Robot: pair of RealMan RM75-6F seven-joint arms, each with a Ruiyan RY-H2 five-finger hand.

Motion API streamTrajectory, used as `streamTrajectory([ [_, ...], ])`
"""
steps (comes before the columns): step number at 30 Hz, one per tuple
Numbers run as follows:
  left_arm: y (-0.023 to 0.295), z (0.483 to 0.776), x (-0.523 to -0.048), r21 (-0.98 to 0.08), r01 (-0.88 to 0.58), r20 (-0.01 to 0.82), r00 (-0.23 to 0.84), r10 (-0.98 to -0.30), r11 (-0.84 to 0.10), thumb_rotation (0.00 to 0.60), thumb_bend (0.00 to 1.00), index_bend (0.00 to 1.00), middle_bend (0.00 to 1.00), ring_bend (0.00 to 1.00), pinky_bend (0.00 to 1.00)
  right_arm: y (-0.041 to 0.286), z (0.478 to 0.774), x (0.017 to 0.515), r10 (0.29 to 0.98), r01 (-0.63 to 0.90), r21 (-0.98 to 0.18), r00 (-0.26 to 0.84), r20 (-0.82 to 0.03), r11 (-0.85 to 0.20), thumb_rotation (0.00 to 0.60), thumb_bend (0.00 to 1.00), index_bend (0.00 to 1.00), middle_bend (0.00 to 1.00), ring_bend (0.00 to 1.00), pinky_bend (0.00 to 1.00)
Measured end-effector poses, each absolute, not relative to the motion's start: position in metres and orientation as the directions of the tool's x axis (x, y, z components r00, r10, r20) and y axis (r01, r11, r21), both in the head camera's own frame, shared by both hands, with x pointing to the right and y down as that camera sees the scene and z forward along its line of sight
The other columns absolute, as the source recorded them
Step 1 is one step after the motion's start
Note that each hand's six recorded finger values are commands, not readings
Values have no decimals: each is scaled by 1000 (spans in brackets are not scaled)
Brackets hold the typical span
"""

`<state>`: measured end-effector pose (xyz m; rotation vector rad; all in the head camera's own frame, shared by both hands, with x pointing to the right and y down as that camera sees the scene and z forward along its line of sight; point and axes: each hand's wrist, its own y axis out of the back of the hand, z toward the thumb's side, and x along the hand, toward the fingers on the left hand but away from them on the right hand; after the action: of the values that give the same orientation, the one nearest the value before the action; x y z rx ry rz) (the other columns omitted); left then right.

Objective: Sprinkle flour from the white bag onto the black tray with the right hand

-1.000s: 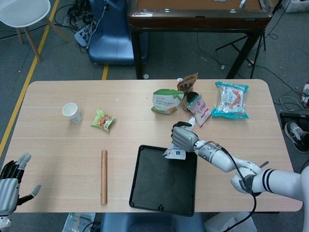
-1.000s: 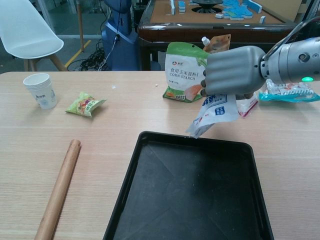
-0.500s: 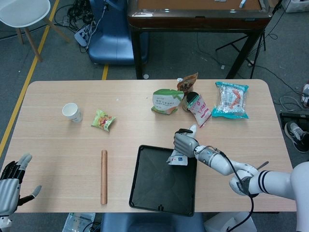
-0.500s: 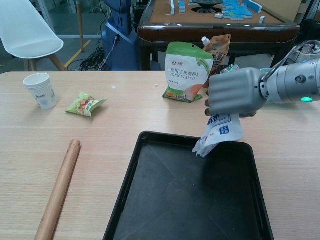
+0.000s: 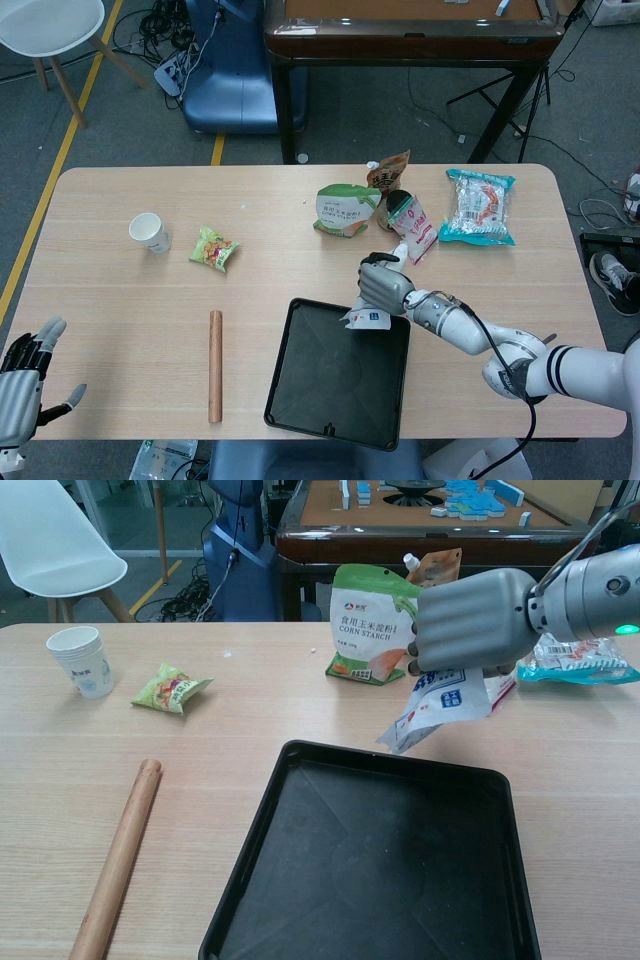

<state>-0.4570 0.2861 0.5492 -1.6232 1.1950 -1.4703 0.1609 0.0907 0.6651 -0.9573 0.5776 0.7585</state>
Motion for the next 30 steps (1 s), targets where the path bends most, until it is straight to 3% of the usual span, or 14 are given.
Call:
streamTrajectory([
  [10, 287, 549, -459, -900, -204, 402, -45, -915, -385, 600, 213, 69, 90, 119, 56, 93, 667, 163, 268, -802, -449, 568, -779, 394, 600, 1000, 998, 898, 776, 682],
  [20, 287, 550, -460, -899, -203, 404, -47, -914, -387, 600, 213, 69, 90, 119, 56, 94, 670, 160, 313, -807, -396, 550, -774, 439, 600, 999, 1000, 904, 782, 683],
  [24, 287, 551, -460, -899, -204, 405, -48, -913, -388, 600, 213, 69, 90, 119, 56, 96, 672, 158, 319, -811, -407, 552, -770, 421, 600, 998, 1000, 904, 782, 683],
  [30, 286, 552, -461, -898, -201, 408, -52, -911, -391, 600, 213, 69, 90, 119, 56, 98, 676, 163, 347, -824, -475, 563, -750, 308, 600, 999, 1000, 904, 782, 683],
])
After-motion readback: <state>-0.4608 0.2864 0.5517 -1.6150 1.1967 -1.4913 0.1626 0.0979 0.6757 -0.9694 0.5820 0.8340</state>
